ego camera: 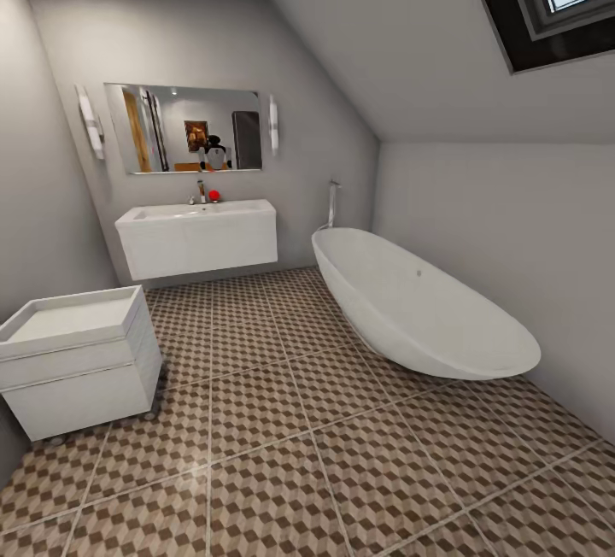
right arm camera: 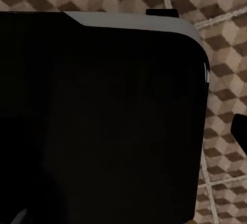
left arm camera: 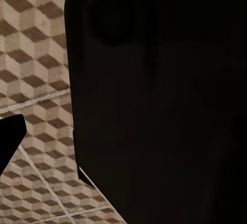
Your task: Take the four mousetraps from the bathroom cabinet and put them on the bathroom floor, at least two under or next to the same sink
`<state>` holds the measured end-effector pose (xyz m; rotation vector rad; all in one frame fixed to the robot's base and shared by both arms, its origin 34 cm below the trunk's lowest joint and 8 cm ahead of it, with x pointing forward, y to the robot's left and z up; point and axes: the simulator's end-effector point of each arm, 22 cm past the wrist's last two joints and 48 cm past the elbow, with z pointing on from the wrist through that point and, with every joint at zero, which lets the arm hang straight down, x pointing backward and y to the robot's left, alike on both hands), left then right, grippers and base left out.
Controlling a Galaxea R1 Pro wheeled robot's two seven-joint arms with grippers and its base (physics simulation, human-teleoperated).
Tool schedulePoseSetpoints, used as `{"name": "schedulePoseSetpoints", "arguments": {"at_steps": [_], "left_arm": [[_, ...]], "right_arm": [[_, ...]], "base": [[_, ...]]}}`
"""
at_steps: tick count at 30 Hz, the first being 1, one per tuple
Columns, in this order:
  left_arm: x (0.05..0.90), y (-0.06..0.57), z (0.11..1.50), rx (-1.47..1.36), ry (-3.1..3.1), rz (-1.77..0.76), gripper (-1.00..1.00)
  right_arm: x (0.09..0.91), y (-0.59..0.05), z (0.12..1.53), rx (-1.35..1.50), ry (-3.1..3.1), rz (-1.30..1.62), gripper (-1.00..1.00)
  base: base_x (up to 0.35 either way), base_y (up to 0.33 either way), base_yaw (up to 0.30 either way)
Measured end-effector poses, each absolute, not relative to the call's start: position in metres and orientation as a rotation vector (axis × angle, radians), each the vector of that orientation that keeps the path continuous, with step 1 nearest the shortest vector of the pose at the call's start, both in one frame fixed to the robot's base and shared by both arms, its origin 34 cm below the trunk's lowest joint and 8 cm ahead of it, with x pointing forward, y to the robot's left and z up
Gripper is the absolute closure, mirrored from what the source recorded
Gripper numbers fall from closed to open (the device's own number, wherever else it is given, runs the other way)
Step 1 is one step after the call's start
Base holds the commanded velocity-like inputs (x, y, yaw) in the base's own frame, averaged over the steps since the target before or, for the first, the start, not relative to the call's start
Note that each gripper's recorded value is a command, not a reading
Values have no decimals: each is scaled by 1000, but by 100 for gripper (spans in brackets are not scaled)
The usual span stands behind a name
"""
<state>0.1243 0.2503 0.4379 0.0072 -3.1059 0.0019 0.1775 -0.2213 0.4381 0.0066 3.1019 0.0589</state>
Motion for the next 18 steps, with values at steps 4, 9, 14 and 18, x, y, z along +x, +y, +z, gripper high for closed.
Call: {"name": "schedulePoseSetpoints", "arguments": {"at_steps": [4, 9, 14, 18], "left_arm": [[125, 250, 438, 8, -3107, 2, -100], [126, 250, 438, 10, -3111, 6, -100], [140, 255, 438, 7, -3139, -4, -100], [151, 262, 438, 7, -3161, -20, -100]], "right_arm": [[178, -218, 438, 13, 3100, 67, -100], [183, -217, 439, 14, 3080, 67, -100], [191, -216, 439, 18, 3051, 69, -100], [202, -216, 440, 20, 3016, 71, -100]], "base": [[0, 0, 0], [0, 0, 0], [0, 0, 0], [0, 0, 0]]}}
